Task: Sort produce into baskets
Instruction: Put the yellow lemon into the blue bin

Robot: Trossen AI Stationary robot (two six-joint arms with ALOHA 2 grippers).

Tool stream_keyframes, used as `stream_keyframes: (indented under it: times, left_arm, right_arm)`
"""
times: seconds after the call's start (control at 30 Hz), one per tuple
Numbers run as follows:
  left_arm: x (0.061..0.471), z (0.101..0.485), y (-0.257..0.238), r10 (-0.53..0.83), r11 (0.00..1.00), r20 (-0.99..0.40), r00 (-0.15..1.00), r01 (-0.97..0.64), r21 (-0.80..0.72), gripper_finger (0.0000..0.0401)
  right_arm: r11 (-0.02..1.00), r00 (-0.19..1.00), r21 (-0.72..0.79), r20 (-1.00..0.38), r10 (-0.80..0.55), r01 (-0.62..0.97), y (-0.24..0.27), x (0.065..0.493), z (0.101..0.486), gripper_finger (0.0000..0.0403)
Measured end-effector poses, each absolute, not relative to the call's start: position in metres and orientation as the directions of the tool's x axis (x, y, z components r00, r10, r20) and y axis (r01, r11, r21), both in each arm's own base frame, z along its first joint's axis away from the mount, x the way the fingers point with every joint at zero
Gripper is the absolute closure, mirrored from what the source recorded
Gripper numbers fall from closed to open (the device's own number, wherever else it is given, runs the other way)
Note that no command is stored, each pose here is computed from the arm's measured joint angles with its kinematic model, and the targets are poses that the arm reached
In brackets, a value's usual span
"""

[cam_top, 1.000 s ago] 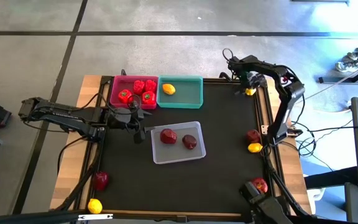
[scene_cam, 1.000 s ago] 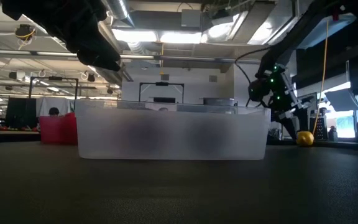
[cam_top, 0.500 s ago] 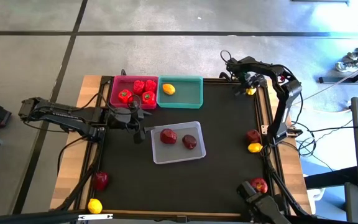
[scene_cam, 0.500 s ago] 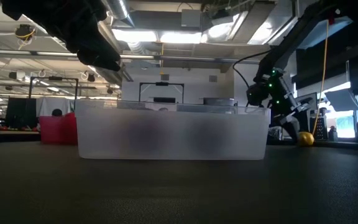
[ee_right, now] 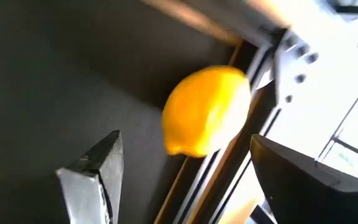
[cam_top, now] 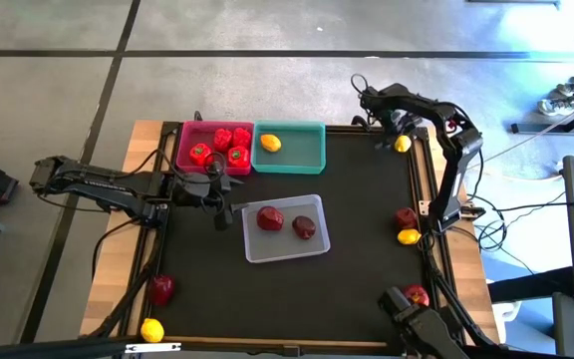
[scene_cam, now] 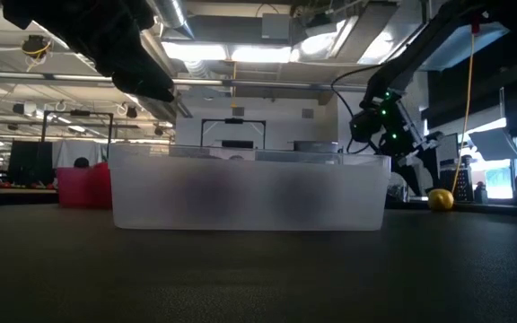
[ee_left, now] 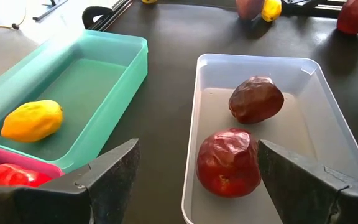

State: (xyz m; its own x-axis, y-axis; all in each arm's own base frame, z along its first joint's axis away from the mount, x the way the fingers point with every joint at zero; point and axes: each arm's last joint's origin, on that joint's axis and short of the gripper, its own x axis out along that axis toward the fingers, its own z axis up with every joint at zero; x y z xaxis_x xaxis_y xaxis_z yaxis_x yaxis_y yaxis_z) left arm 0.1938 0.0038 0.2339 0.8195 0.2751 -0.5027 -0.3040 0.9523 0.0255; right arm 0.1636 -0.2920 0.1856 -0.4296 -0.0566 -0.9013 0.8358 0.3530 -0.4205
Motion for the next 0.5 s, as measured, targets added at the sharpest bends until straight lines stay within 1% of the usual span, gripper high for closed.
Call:
stream_keyframes:
  times: [0.07,0.17,0.37,0.5]
  left_arm:
    - [0.194,0.234,0.004,0.275,0.952,-0.503,0.82,-0.304,0.026,0.0083]
    - [0.194,0.234,0.004,0.275,0.952,-0.503,0.82,-0.304,0.025,0.0083]
    - [0.194,0.234,0.004,0.275,0.951,-0.502,0.82,-0.308,0.018,0.0083]
    - [0.194,0.234,0.004,0.275,0.95,-0.498,0.822,-0.314,0.006,0.0083]
  right_arm:
    - [0.348,-0.432,-0.428,-0.899,-0.071,0.834,-0.295,0.163,0.187,0.0125]
    - [0.349,-0.439,-0.43,-0.897,-0.057,0.833,-0.298,0.162,0.18,0.0125]
    - [0.375,-0.528,-0.503,-0.848,-0.041,0.779,-0.305,0.164,0.153,0.0126]
    - [0.39,-0.554,-0.52,-0.832,-0.03,0.76,-0.305,0.165,0.144,0.0141]
